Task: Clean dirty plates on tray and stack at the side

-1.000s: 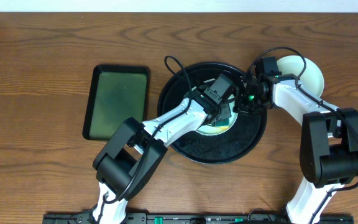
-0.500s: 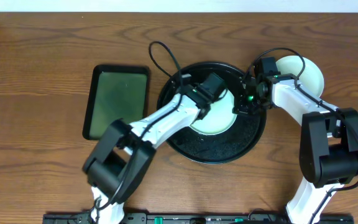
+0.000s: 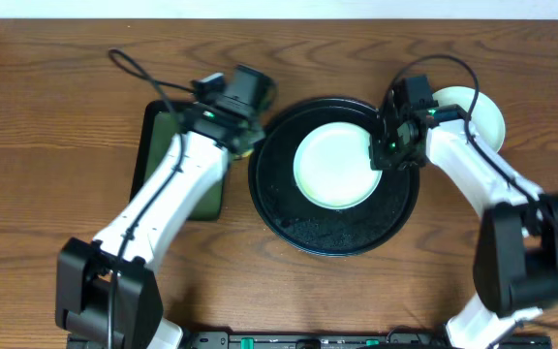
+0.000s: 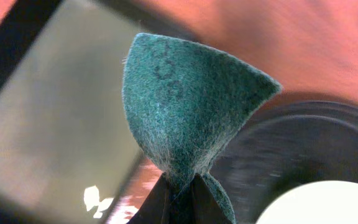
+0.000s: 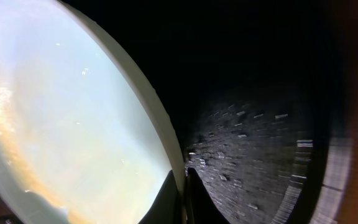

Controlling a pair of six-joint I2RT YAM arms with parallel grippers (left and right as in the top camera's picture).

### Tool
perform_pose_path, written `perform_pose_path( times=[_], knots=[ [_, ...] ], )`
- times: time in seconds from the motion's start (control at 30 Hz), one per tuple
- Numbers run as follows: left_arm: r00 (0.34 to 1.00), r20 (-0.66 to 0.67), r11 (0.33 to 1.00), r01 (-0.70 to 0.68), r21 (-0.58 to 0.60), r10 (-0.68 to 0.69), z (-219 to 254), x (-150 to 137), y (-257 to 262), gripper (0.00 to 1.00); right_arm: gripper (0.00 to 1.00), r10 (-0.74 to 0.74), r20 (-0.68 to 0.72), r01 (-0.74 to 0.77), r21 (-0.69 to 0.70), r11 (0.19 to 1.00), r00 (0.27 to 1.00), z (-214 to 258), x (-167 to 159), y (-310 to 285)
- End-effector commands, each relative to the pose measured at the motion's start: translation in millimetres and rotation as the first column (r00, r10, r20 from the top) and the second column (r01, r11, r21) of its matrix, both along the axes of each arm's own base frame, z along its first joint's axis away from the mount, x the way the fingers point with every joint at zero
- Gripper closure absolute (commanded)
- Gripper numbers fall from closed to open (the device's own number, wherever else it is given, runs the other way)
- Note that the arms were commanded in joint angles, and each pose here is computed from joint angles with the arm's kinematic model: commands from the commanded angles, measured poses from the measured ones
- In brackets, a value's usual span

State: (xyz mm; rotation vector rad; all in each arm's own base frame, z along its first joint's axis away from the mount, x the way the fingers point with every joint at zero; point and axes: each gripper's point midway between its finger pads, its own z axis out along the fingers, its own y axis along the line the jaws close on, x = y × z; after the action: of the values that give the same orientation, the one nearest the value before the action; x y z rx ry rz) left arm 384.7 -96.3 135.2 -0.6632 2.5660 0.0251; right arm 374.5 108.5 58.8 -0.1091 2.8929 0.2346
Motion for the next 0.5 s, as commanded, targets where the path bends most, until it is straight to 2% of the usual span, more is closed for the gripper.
perform_pose_path(
  times=[0.0, 0.13, 0.3, 0.47],
  knots=[
    [0.994, -0.11, 0.999, -0.029, -0.013, 0.028, -21.4, -7.7, 25.9, 0.92, 0.99, 0.07, 0.214, -0.016, -0.244, 0.97, 0.974, 57.3, 16.6, -12.1],
    [0.978, -0.195, 0.998, -0.07, 0.01, 0.07, -41.2, -12.3, 52.3, 0.93, 0.99, 0.15, 0.367, 0.018, -0.415, 0.91, 0.918, 106.4, 16.8, -7.8],
    [0.954, -0.272, 0.992, -0.123, 0.042, 0.129, -71.4, -11.5, 80.8, 0.92, 0.99, 0.295, 0.488, 0.03, -0.553, 0.832, 0.822, 161.7, 11.1, 8.1],
    [0.92, -0.339, 0.98, -0.186, 0.062, 0.197, -100.0, -14.7, 106.7, 0.92, 0.99, 0.445, 0.49, 0.041, -0.705, 0.708, 0.75, 197.4, 1.8, 17.0]
  ],
)
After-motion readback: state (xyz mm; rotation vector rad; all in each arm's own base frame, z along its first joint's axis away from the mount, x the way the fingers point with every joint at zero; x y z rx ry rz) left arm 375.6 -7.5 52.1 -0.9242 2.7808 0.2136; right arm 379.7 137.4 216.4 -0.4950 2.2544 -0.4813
